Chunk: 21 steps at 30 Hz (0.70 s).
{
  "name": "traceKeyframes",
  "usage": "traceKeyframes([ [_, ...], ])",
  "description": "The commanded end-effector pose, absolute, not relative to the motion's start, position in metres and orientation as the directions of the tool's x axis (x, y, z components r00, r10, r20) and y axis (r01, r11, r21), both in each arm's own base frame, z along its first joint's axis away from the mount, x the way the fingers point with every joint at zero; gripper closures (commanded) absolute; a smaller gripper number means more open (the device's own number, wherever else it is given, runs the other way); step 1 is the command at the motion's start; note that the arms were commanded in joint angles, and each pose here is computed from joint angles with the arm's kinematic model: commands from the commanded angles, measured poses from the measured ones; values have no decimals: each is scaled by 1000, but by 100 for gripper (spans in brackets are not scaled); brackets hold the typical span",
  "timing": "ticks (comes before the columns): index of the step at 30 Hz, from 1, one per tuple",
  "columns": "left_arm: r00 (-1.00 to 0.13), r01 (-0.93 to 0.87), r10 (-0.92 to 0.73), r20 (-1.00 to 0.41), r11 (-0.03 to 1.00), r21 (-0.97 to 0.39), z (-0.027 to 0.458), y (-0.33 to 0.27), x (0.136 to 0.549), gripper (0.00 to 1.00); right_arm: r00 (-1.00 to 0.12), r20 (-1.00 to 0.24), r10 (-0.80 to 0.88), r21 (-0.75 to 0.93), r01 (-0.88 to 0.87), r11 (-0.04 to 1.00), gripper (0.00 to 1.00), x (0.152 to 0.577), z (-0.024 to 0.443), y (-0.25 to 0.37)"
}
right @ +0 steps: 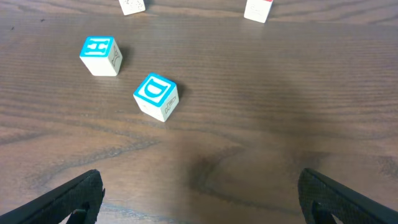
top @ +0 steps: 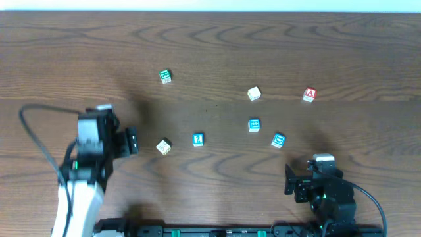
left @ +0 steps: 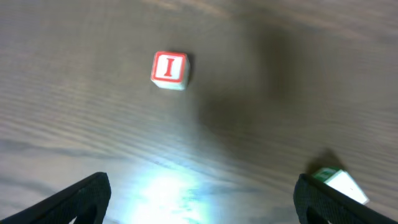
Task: Spell out Ai2
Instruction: 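Move the left gripper to the red 'I' block and grasp it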
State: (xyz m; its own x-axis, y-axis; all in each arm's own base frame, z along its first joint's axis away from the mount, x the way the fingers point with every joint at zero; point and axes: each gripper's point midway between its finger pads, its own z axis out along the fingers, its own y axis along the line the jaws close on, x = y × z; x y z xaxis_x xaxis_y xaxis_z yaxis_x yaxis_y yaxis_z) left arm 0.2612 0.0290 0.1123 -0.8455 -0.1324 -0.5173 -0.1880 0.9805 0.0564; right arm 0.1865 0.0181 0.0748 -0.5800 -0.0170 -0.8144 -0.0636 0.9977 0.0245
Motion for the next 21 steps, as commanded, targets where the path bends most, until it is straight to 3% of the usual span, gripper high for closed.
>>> traceKeyframes([
  [1,-880,-219,-130,-458,965,145,114,47,277,5,-583,-812,-25,18,-68,998,1,186,72,18],
  [10,-893,-318,-289,-344,948,28,87,73,291,5,-583,-812,-25,19,-68,997,1,186,72,18],
  [14,-841,-334,-374,-391,927,-169,93,75,309,5,-583,-812,-25,19,-68,997,1,186,72,18],
  [18,-792,-334,-385,-474,923,-191,103,89,327,5,-583,-812,-25,18,-68,997,1,186,72,18],
  [21,-792,-232,-277,-544,961,-151,110,89,341,5,-583,-812,-25,19,-68,997,1,186,72,18],
])
